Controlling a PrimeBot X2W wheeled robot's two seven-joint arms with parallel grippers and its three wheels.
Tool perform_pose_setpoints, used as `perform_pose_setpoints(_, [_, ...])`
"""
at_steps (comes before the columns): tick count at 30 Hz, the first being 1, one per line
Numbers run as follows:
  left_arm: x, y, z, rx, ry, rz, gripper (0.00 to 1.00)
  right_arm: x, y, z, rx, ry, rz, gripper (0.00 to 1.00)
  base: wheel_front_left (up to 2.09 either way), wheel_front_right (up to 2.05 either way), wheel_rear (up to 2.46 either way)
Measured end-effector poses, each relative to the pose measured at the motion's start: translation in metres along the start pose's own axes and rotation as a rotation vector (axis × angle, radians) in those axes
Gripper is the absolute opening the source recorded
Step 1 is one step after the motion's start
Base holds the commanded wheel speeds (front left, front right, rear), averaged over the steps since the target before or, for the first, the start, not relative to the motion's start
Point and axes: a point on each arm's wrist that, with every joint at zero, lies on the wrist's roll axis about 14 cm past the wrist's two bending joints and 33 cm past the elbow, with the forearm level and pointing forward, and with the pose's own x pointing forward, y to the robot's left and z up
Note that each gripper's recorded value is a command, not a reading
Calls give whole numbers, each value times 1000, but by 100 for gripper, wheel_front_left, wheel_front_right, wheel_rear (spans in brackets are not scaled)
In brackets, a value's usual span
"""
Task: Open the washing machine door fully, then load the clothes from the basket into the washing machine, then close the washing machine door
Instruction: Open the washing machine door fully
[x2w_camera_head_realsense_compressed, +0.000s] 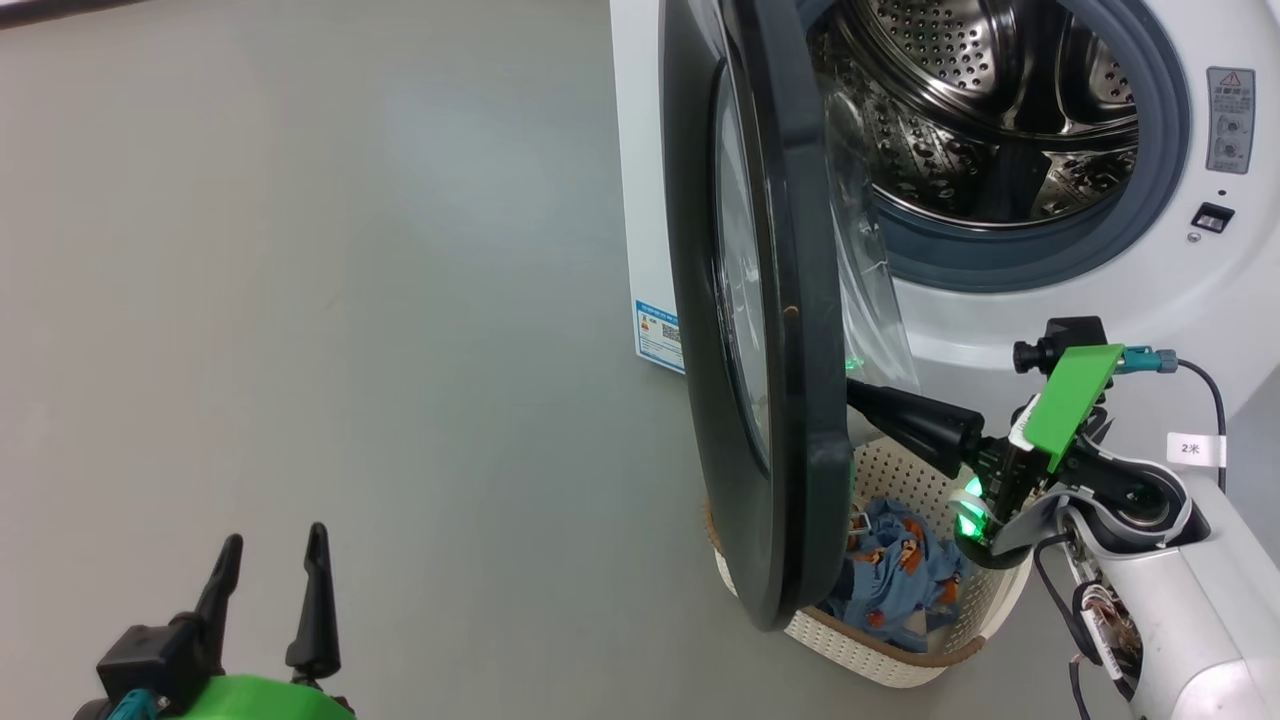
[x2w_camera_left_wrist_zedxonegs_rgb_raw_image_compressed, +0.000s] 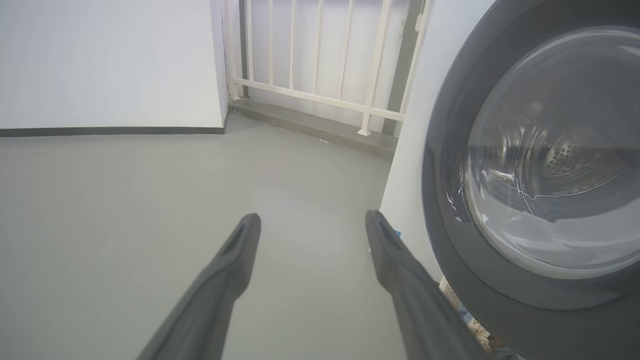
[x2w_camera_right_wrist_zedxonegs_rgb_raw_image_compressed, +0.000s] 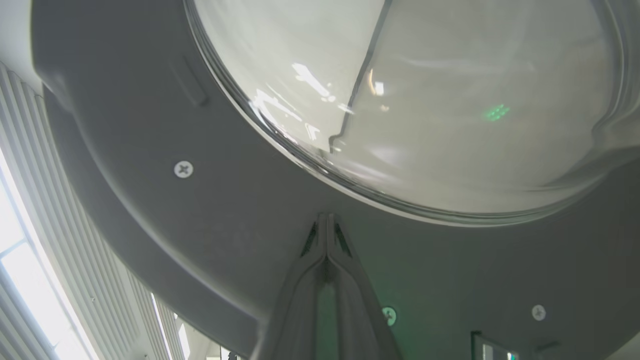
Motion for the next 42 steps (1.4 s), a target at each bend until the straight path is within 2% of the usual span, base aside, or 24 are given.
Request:
perform_pose_setpoints(9, [1,-6,0,-8,-1,-21,100,-4,12,9,-27,-45,24,0,0,0,0])
perform_pose_setpoints(10, [1,-8,0,-8,0,-25,100,-4,14,10,-35,-51,26,6,0,0,0])
perform_pose_setpoints(11, [1,-9,-1,-7,6,-30,100,-5,17,11,-43,-60,31,31,0,0,0])
perform_pose_setpoints(12, [1,-10,-1,-6,6,-36,100,-6,19,12,-56,-71,31,45,0,0,0])
perform_pose_setpoints(14, [1,-12,-1,-2,7,-51,100,-11,23,14,-87,-97,30,90,0,0,0])
perform_pose_setpoints(15, [1,-14,-2,-1,13,-59,100,-15,24,16,-96,-111,29,100,0,0,0])
perform_pose_setpoints(21, [9,-30,-5,-4,24,-110,100,-42,29,27,-218,-218,-14,100,0,0,0])
perform_pose_setpoints(26, [18,-52,-9,-6,35,-169,100,-71,41,46,-337,-392,-36,100,0,0,0])
perform_pose_setpoints(27, [18,-52,-9,-6,35,-169,100,-71,41,46,-337,-392,-36,100,0,0,0])
perform_pose_setpoints(30, [23,-65,-11,-8,42,-205,100,-88,54,55,-434,-487,-47,100,0,0,0])
perform_pose_setpoints(42, [37,-122,-19,-3,68,-360,100,-174,41,67,-740,-784,-264,100,0,0,0])
